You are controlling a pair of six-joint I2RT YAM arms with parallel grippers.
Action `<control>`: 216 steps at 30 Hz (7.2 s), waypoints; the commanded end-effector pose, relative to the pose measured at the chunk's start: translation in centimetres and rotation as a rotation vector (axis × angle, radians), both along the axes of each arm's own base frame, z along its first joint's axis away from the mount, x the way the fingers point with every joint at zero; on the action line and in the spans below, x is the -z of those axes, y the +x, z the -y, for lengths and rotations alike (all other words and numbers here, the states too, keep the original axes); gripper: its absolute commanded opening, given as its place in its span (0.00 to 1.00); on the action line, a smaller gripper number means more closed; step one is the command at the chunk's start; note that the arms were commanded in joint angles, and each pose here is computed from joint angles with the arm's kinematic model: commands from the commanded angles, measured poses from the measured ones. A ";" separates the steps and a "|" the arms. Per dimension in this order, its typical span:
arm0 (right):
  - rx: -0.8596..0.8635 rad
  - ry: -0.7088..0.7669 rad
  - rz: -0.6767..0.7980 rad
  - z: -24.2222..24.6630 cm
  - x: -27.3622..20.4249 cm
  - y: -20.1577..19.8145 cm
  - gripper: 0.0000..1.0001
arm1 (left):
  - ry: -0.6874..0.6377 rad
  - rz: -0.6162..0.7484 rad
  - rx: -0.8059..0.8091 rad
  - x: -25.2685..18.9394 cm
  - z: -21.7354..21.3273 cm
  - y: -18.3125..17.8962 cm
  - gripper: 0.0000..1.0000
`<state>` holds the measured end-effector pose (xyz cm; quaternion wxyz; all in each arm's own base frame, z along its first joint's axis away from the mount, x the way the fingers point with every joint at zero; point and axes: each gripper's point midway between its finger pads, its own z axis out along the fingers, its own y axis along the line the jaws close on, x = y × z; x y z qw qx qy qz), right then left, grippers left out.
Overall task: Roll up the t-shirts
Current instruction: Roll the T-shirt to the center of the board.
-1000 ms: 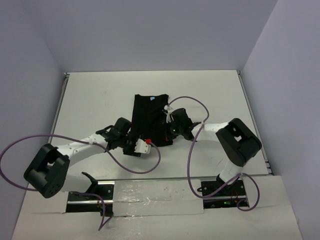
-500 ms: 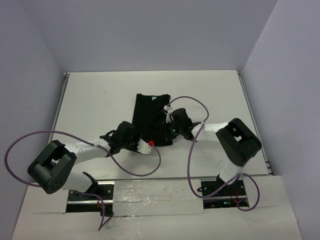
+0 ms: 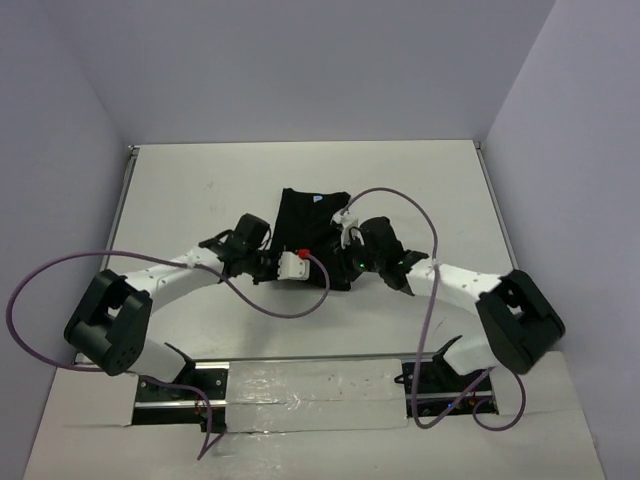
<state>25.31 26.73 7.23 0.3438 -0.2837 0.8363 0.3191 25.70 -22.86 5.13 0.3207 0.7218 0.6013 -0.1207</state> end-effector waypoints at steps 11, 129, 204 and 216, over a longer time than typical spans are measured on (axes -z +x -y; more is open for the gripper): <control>-0.380 0.010 0.547 1.9 -7.2 -5.4 0.50 | -0.109 -0.673 0.240 -3.9 0.6 -8.1 0.00; 0.369 0.163 0.034 3.4 -8.6 1.2 0.00 | -0.123 -0.733 -0.601 1.0 2.2 4.4 0.00; 0.872 0.037 -0.378 7.6 6.6 3.5 0.00 | 0.091 0.290 -0.007 2.2 2.8 0.8 0.84; 0.795 0.045 -0.366 6.8 5.9 3.2 0.00 | 0.066 0.264 -0.026 2.3 3.9 1.4 0.00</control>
